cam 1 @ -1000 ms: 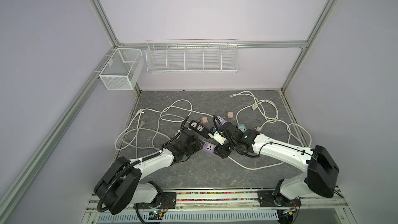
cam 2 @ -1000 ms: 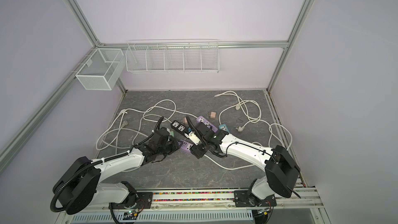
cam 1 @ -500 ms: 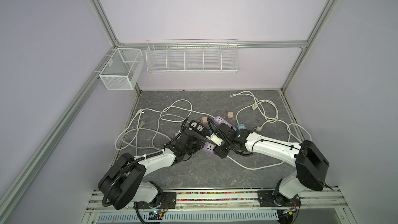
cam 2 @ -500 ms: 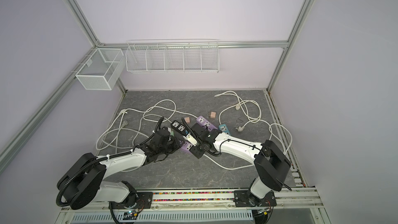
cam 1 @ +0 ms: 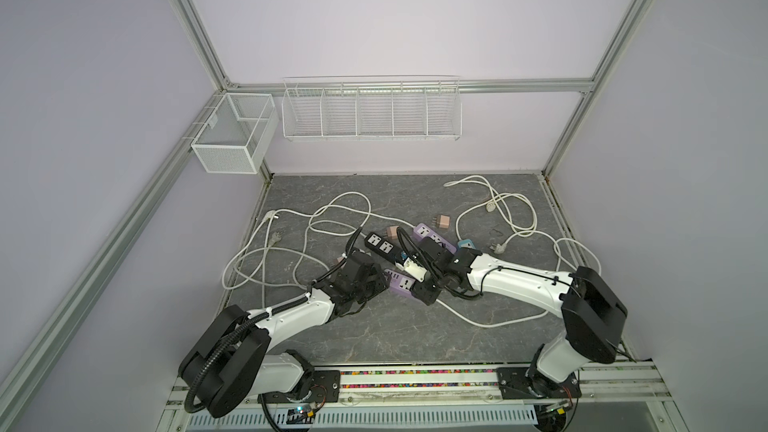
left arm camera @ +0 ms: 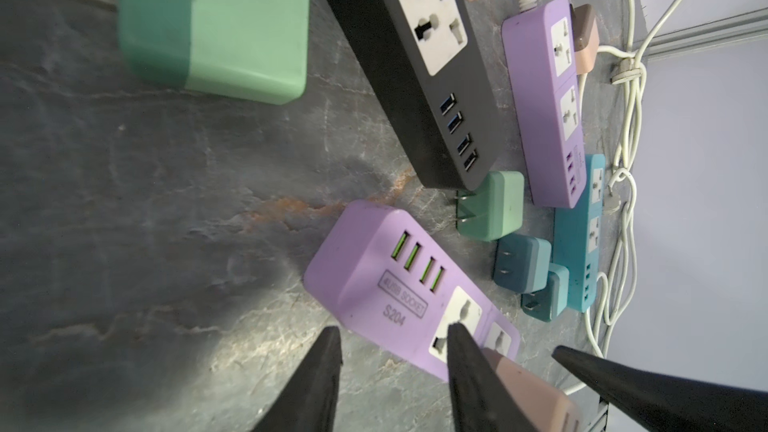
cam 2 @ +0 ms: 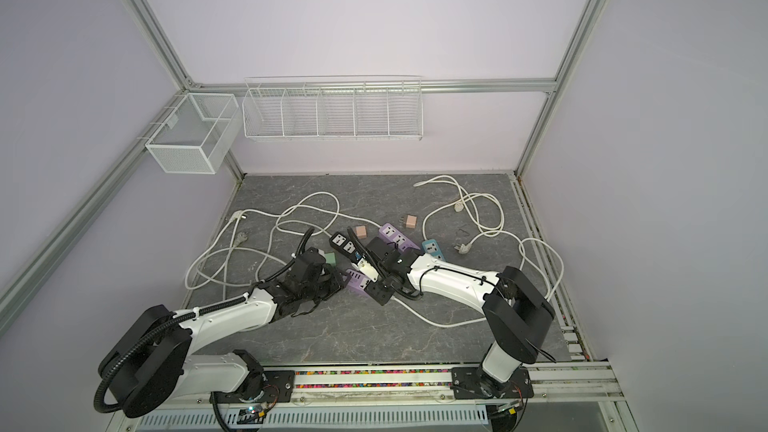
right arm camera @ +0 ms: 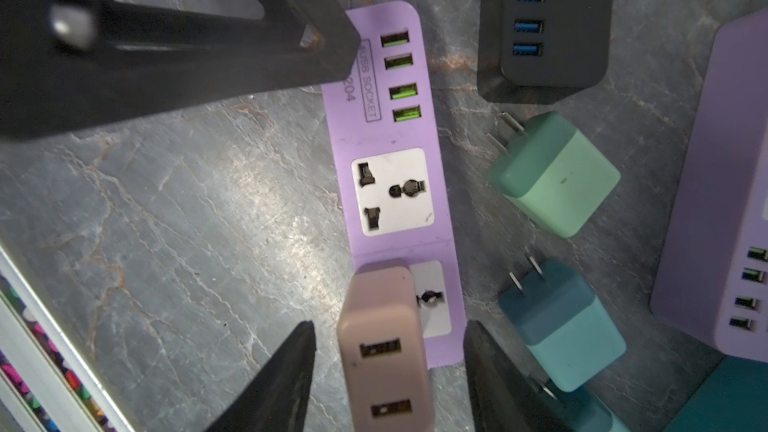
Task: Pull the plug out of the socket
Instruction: 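Move the right gripper to the S204 strip's pink adapter while the left grips the strip, then close the right gripper on the pink adapter while the left holds the S204 strip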
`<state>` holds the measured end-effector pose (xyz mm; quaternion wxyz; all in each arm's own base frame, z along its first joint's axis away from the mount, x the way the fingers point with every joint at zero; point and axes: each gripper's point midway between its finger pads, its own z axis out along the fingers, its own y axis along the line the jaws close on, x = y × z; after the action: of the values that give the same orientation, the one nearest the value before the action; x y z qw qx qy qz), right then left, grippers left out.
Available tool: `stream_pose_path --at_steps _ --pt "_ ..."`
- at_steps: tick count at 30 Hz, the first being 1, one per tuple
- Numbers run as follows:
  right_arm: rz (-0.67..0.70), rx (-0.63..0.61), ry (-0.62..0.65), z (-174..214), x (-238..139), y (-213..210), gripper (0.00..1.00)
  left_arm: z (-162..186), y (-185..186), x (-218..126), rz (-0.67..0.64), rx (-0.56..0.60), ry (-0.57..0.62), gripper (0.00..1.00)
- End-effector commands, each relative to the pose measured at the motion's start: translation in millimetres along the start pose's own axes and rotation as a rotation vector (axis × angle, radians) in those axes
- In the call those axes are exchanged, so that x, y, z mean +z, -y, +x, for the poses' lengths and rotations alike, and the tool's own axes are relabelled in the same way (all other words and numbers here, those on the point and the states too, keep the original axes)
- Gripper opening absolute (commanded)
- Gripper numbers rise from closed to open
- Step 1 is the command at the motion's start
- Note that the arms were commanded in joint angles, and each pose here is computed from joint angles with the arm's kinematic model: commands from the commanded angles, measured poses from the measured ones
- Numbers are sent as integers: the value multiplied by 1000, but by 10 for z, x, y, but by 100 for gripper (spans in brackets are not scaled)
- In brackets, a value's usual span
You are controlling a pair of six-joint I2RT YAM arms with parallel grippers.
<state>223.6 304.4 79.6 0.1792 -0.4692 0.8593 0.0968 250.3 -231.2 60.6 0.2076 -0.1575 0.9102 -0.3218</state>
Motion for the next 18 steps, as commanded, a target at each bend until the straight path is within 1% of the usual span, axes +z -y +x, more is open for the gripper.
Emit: stream_pose_path --at_steps 1,7,12,18 --pt "-2 -34 -18 -23 19 -12 59 72 -74 69 -15 -9 -24 43" --pt "2 -39 -28 10 37 -3 57 101 -114 131 -39 -3 -45 43" --pt "0 -52 -49 46 109 -5 53 129 -253 152 -97 -4 -50 43" --pt "12 -68 -55 53 131 17 49 176 -377 184 -136 -10 -61 42"
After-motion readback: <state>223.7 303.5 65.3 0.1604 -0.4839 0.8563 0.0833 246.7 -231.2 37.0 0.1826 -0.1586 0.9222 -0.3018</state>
